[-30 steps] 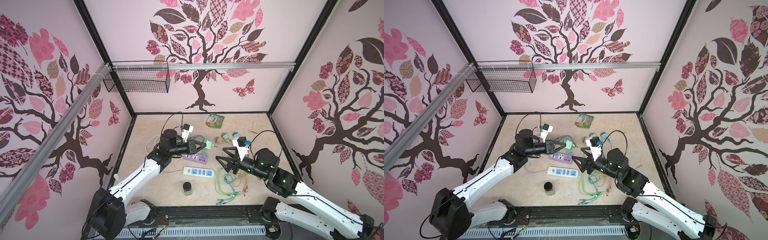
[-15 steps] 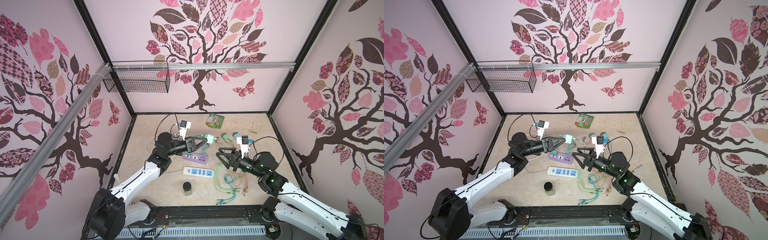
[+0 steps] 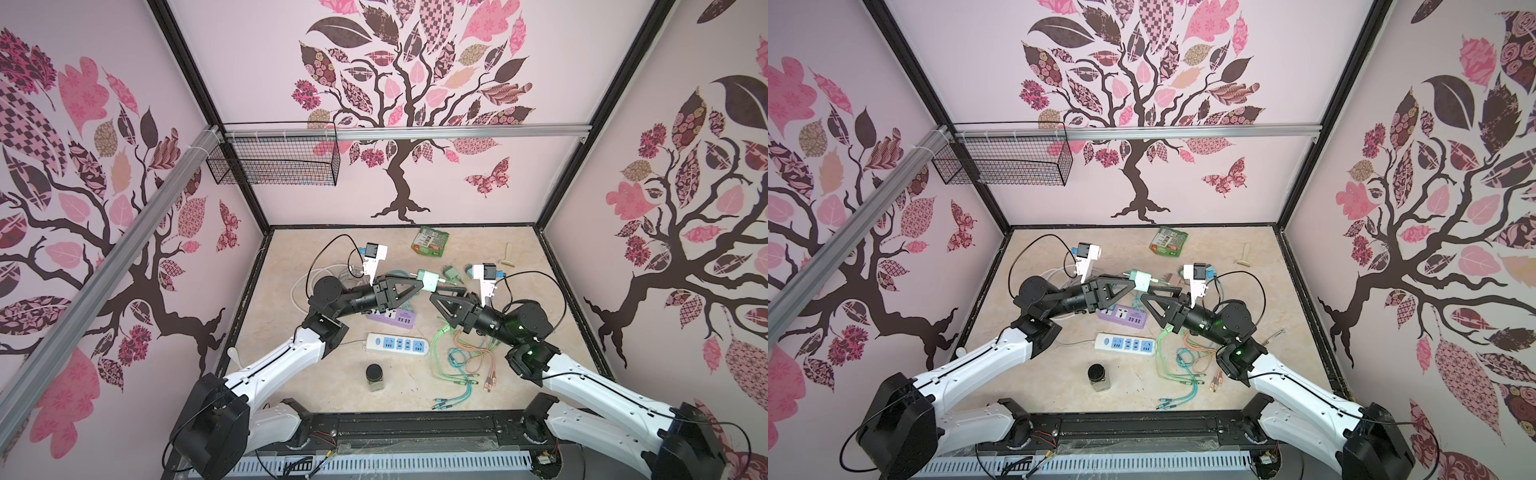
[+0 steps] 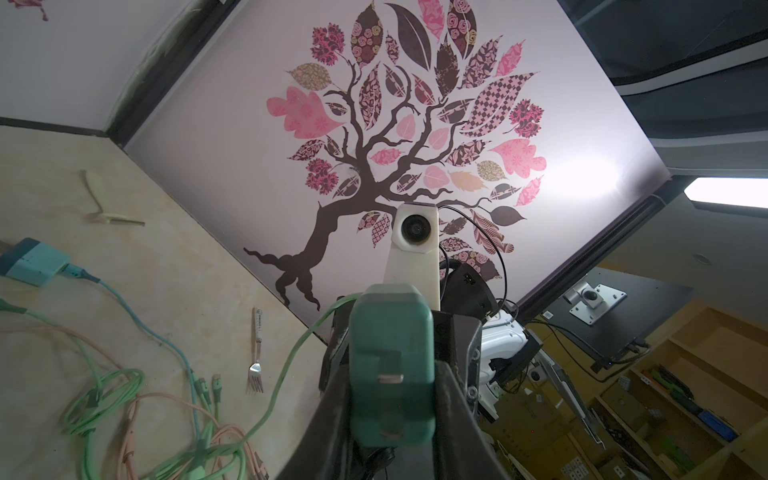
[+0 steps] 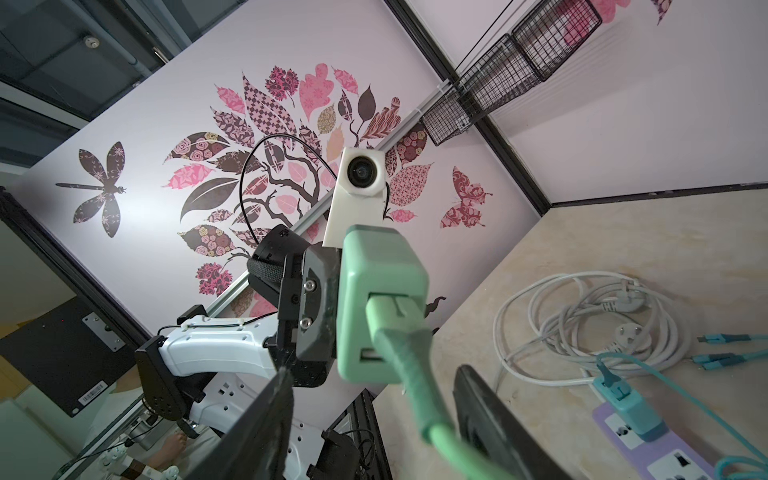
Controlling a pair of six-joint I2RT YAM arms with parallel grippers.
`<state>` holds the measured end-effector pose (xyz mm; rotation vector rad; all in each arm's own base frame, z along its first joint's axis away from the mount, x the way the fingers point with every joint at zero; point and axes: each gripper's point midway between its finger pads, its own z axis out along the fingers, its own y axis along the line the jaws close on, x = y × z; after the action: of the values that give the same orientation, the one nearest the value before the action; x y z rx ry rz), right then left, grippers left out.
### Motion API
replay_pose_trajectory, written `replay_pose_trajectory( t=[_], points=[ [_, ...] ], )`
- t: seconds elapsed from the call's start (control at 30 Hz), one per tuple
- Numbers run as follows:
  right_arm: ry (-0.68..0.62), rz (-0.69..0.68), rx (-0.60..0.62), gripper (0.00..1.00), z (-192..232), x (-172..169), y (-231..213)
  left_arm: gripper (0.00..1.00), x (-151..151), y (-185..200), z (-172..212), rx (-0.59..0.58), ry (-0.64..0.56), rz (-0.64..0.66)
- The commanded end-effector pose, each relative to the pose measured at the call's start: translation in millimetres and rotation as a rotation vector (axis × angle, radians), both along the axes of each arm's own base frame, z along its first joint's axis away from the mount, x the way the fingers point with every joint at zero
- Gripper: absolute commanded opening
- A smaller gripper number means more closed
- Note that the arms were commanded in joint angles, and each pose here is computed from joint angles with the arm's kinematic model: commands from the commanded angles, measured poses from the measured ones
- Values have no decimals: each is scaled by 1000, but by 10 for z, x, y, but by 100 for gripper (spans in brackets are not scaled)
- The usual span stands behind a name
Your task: Insert the plug
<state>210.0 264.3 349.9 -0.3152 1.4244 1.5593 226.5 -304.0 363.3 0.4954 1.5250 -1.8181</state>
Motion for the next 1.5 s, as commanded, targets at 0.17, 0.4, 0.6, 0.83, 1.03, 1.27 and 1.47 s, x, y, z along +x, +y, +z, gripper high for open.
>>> replay_pose_trajectory(
  t=[0.17, 0.4, 0.6, 0.83, 1.03, 1.27, 1.47],
  points=[
    [-82, -6, 89, 59, 374, -32, -52, 0, -68, 2, 106, -88, -46, -22],
    [-91, 18, 112, 49, 449, -37, -25, 0, -98, 3, 124, -106, -55, -31],
    [-103, 22, 124, 46, 519, -40, -19, 0, -115, 9, 103, -102, -59, -31],
    [-118, 25, 132, 44, 587, -48, -19, 0, -124, 7, 94, -105, -61, -27],
    [-117, 35, 131, 38, 594, -45, 2, 0, -118, -5, 81, -103, -58, -27],
    [-120, 31, 130, 35, 604, -34, 7, 0, -124, -38, 47, -97, -54, -34],
    [-126, 24, 132, 33, 621, -30, -4, 0, -136, -55, 30, -93, -53, -42]
  ],
)
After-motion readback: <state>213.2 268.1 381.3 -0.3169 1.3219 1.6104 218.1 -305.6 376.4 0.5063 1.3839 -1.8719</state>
